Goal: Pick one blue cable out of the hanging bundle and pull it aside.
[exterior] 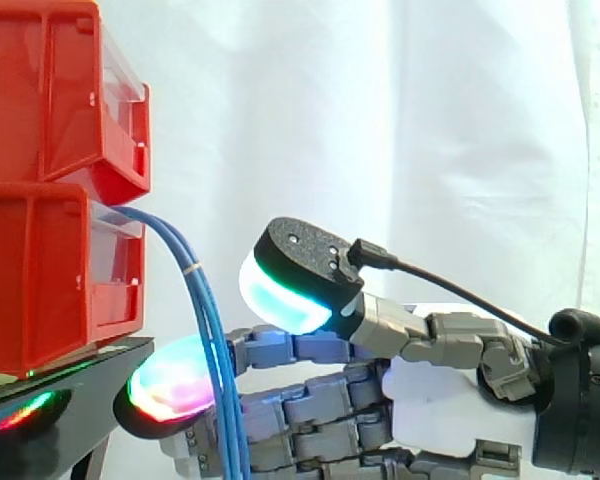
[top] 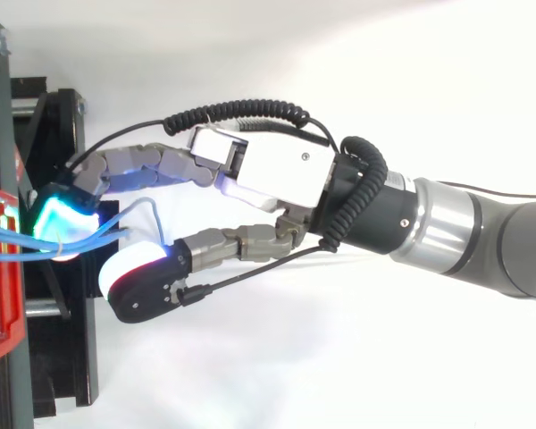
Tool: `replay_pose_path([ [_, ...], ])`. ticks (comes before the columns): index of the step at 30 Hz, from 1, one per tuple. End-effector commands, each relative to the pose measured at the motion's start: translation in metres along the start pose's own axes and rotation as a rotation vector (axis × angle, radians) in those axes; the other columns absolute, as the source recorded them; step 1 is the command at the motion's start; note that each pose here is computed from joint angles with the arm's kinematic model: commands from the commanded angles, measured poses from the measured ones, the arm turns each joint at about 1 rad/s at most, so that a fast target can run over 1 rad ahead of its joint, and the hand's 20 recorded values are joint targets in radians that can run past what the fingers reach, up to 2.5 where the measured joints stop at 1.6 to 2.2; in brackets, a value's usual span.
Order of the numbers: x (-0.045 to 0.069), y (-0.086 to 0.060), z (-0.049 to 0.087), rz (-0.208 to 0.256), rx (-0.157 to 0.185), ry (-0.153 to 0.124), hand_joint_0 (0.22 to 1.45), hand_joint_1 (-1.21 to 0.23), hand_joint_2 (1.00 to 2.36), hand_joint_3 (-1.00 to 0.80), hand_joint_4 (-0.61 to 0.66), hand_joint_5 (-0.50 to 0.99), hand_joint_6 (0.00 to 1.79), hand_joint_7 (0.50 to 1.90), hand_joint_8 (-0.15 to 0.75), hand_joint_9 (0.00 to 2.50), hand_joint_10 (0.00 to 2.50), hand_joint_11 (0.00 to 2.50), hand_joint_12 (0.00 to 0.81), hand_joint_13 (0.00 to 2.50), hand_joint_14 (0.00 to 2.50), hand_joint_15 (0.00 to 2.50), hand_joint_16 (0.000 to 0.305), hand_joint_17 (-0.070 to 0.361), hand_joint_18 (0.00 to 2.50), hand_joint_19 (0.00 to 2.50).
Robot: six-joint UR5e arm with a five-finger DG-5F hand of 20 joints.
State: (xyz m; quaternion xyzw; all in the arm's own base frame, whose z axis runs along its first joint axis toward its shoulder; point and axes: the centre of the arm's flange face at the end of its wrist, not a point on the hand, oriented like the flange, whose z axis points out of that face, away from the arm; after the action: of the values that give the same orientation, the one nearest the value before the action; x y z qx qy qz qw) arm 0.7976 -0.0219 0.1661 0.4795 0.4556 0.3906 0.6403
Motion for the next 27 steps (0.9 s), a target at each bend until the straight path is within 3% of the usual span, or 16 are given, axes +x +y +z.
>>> replay_pose_path([
  [1,0.000,0.004,0.004,0.004,-0.037,-0.012,0.50,-0.54,1.00,-0.50,0.26,-0.12,0.50,0.85,0.218,0.59,0.00,0.09,0.233,0.35,0.00,0.12,0.039,0.088,0.24,0.30],
  [4,0.000,0.006,0.006,-0.023,-0.054,-0.020,0.50,-0.54,1.00,-0.50,0.27,-0.12,0.50,0.85,0.219,0.60,0.00,0.09,0.233,0.37,0.01,0.13,0.039,0.087,0.25,0.30],
  [10,0.000,0.005,0.005,-0.027,-0.048,-0.018,0.51,-0.54,1.00,-0.50,0.27,-0.12,0.50,0.87,0.220,0.61,0.00,0.10,0.231,0.39,0.01,0.14,0.038,0.086,0.27,0.31],
  [22,0.017,0.010,0.002,-0.019,-0.066,-0.005,0.52,-0.55,1.00,-0.50,0.26,-0.11,0.50,0.89,0.219,0.63,0.00,0.11,0.226,0.40,0.01,0.15,0.038,0.085,0.29,0.32],
  [25,0.027,-0.010,0.001,-0.004,-0.070,0.002,0.52,-0.55,1.00,-0.50,0.26,-0.11,0.50,0.89,0.220,0.64,0.00,0.11,0.226,0.41,0.01,0.16,0.038,0.085,0.29,0.32],
  [26,0.031,-0.027,0.007,0.051,-0.091,0.001,0.52,-0.55,1.00,-0.50,0.26,-0.11,0.50,0.89,0.220,0.64,0.00,0.11,0.226,0.41,0.01,0.16,0.038,0.085,0.29,0.32],
  [27,0.032,-0.030,0.009,0.074,-0.099,0.003,0.52,-0.55,1.00,-0.50,0.26,-0.11,0.50,0.89,0.220,0.64,0.00,0.11,0.226,0.41,0.01,0.15,0.038,0.085,0.29,0.33],
])
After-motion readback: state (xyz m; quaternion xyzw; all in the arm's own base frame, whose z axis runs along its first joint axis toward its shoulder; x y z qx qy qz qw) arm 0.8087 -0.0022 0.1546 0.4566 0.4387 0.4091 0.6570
